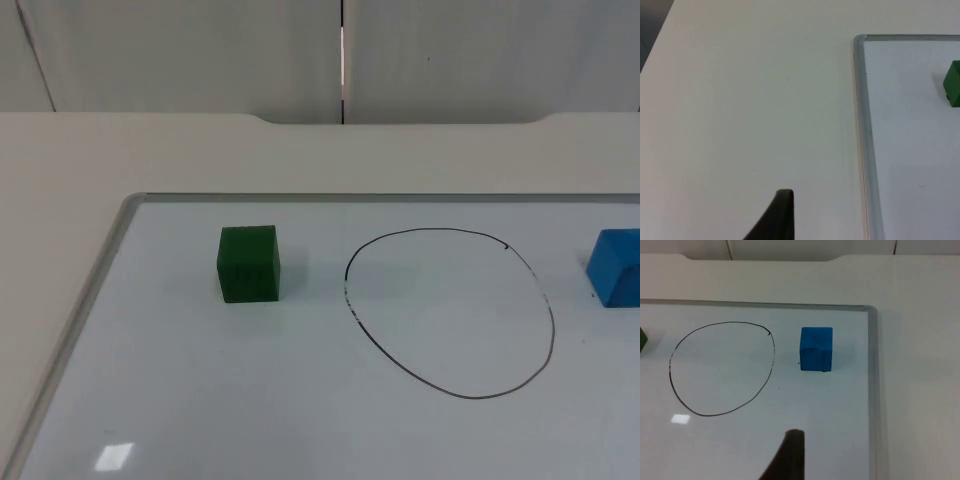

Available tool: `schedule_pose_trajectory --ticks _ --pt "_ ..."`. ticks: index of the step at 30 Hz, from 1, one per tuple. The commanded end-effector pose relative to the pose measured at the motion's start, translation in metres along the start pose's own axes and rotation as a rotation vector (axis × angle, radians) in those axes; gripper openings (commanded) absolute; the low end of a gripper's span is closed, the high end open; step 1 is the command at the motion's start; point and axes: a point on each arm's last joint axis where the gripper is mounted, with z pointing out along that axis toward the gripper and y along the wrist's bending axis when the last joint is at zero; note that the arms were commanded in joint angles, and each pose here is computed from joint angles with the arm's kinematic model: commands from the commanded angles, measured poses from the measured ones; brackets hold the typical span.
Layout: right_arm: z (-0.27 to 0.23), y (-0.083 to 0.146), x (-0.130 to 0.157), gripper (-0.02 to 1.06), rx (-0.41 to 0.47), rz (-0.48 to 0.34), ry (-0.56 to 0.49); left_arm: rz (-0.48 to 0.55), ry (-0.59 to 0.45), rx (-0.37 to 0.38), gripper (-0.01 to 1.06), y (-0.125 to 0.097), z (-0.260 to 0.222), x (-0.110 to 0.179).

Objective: Push the two cubes into the marked area.

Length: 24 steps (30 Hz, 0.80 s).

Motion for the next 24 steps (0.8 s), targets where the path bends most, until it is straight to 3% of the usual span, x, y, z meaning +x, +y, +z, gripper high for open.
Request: schedule_pose_trajectory --ticks 1,5,12,24 --pt "0.0 0.0 0.0 0.84 0.007 -0.003 -0.008 -0.01 -0.021 0.012 1.05 -0.001 -0.002 -0.003" --pt "0.0 0.0 0.0 0.84 0.007 -0.003 -0.008 -0.022 -0.087 0.033 1.05 -0.003 -0.005 -0.012" --pt "0.0 0.0 0.0 0.84 0.007 -0.003 -0.008 -0.037 -0.021 0.047 1.04 -0.004 0.009 -0.022" --pt "0.0 0.0 0.0 0.84 0.007 -0.003 -0.006 -0.055 0.028 0.039 0.86 -0.003 0.05 -0.051"
